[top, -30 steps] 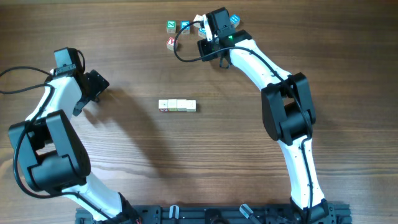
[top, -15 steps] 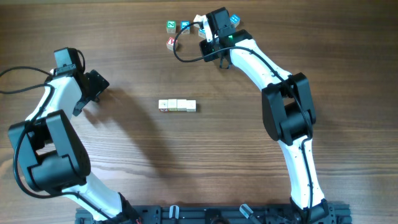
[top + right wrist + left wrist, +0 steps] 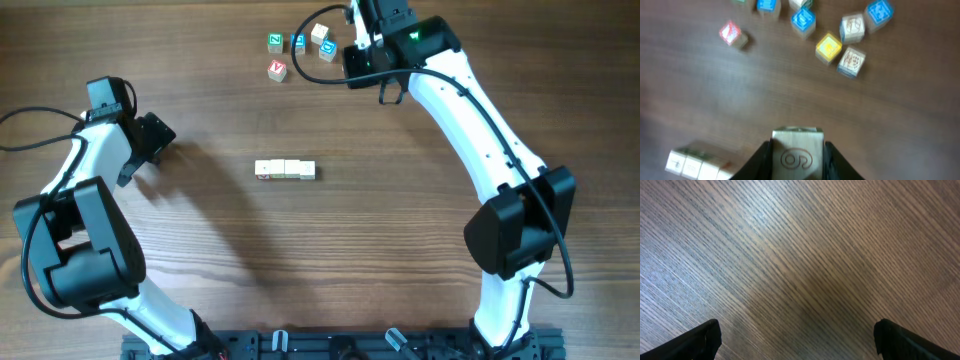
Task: Form a horizontal line
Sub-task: 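Carry the white 6 block to the row's right end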
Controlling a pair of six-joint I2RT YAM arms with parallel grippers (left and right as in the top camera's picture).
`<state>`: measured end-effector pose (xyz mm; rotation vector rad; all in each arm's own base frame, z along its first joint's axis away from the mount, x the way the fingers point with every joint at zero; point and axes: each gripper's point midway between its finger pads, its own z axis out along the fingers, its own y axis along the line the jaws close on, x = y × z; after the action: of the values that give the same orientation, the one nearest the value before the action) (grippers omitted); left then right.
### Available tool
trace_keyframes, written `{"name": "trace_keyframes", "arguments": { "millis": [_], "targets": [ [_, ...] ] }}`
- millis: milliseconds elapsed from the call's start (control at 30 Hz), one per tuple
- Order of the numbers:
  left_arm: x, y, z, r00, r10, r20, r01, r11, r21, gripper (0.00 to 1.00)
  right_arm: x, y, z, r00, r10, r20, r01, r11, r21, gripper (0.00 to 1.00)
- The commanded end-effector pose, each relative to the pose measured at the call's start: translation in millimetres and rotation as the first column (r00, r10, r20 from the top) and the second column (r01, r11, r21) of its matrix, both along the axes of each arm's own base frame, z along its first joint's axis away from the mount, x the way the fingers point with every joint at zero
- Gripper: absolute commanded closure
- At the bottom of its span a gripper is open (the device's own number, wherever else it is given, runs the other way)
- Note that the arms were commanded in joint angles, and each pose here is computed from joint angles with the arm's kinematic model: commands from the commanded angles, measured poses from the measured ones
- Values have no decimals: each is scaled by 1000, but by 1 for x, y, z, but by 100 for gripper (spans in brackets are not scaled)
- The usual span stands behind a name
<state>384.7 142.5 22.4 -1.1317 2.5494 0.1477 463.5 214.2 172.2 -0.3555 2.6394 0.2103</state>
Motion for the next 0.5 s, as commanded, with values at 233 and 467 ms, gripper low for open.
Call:
{"name": "trace_keyframes", "arguments": {
  "millis": [233, 467],
  "targets": [
    [-1, -1, -4, 1000, 7, -7, -7, 1000, -6, 0, -61, -10, -31, 936, -182, -300, 179, 983, -38, 78],
    [-1, -1, -4, 1000, 7, -7, -7, 1000, -6, 0, -83, -5, -58, 904, -215, -370, 201, 977, -78, 78]
  ]
}}
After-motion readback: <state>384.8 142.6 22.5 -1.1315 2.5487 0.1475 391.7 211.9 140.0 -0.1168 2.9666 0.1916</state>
